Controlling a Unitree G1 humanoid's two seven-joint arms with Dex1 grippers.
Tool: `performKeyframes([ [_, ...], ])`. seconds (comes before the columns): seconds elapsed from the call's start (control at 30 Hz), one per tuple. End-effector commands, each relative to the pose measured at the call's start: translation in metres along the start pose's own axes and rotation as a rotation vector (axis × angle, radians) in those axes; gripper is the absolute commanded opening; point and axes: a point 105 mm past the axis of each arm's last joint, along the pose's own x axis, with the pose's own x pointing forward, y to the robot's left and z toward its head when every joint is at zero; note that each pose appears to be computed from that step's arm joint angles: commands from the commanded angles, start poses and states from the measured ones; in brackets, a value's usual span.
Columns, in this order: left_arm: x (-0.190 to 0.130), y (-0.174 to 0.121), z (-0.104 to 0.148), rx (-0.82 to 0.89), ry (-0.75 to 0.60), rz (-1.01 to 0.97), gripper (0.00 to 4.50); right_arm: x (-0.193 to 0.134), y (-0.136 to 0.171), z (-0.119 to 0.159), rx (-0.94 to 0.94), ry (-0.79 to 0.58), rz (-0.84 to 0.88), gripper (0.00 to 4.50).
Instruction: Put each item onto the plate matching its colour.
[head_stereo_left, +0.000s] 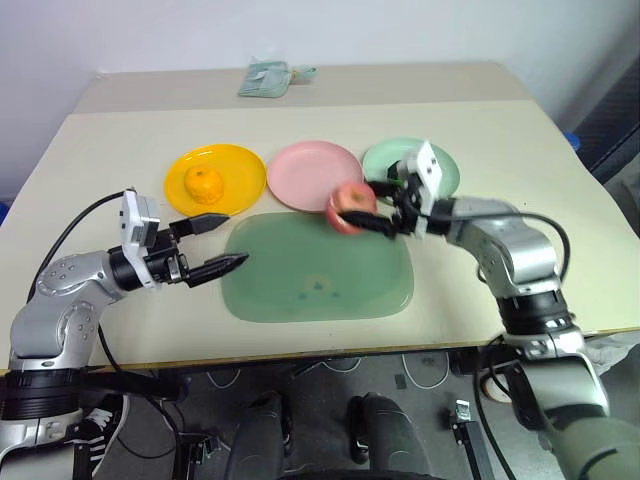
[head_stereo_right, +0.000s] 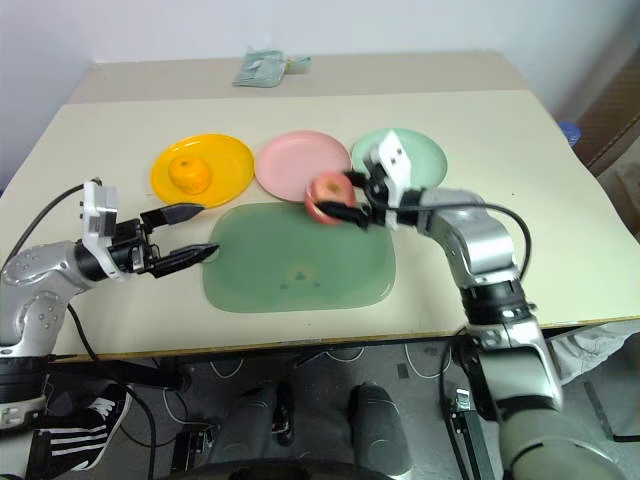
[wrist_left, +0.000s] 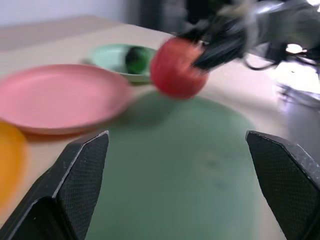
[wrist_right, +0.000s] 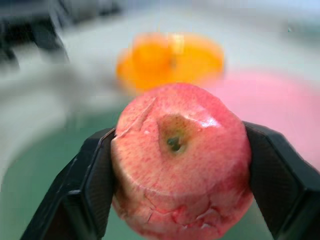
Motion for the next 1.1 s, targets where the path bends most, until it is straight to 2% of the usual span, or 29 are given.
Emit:
performKeyframes([
  [0.03, -0.001, 0.01, 0.008, 0.047, -0.044, 0.091, 4.5, 0.021, -0.029, -0.002, -0.073, -0.013, -0.182, 3.3],
  [0.13, 0.001, 0.007, 0.005, 0.074, -0.043, 0.111, 4.5, 0.045, -0.042, -0.013, -0.089, 0.011, -0.286, 3.3],
  [0.23, 0.0, 0.005, 0.004, 0.087, -0.047, 0.121, 4.5, 0.058, -0.04, -0.029, -0.148, 0.059, -0.3, 3.3],
  [0.27, -0.003, 0.005, 0.004, 0.095, -0.039, 0.122, 4.5, 0.061, -0.038, -0.034, -0.11, 0.056, -0.284, 3.3],
  [0.37, -0.007, 0.002, 0.003, 0.097, -0.031, 0.126, 4.5, 0.06, -0.038, -0.041, -0.056, 0.056, -0.259, 4.47],
  [0.47, -0.014, -0.003, 0.011, 0.077, -0.08, 0.126, 4.5, 0.055, -0.04, -0.021, -0.016, -0.034, -0.211, 4.47],
  [0.57, -0.016, -0.011, 0.015, 0.067, -0.108, 0.11, 4.5, 0.04, -0.045, 0.018, 0.005, -0.195, -0.159, 4.47],
  [0.67, -0.019, -0.017, 0.016, 0.079, -0.109, 0.092, 4.5, 0.015, -0.04, 0.044, 0.001, -0.287, -0.055, 4.47],
  [0.73, -0.024, -0.02, 0.022, 0.094, -0.143, 0.08, 4.5, -0.008, -0.025, 0.038, -0.077, -0.245, 0.054, 4.47],
  [0.83, -0.025, -0.022, 0.028, 0.092, -0.182, 0.069, 4.5, -0.036, -0.02, 0.027, -0.181, -0.166, 0.092, 4.47],
  [0.97, -0.023, -0.022, 0.022, 0.08, -0.146, 0.035, 4.5, -0.065, -0.003, 0.024, -0.19, -0.08, 0.223, 4.47],
  [1.1, -0.021, -0.018, 0.021, 0.081, -0.137, 0.006, 4.5, -0.089, 0.013, -0.005, -0.13, 0.049, 0.258, 4.47],
])
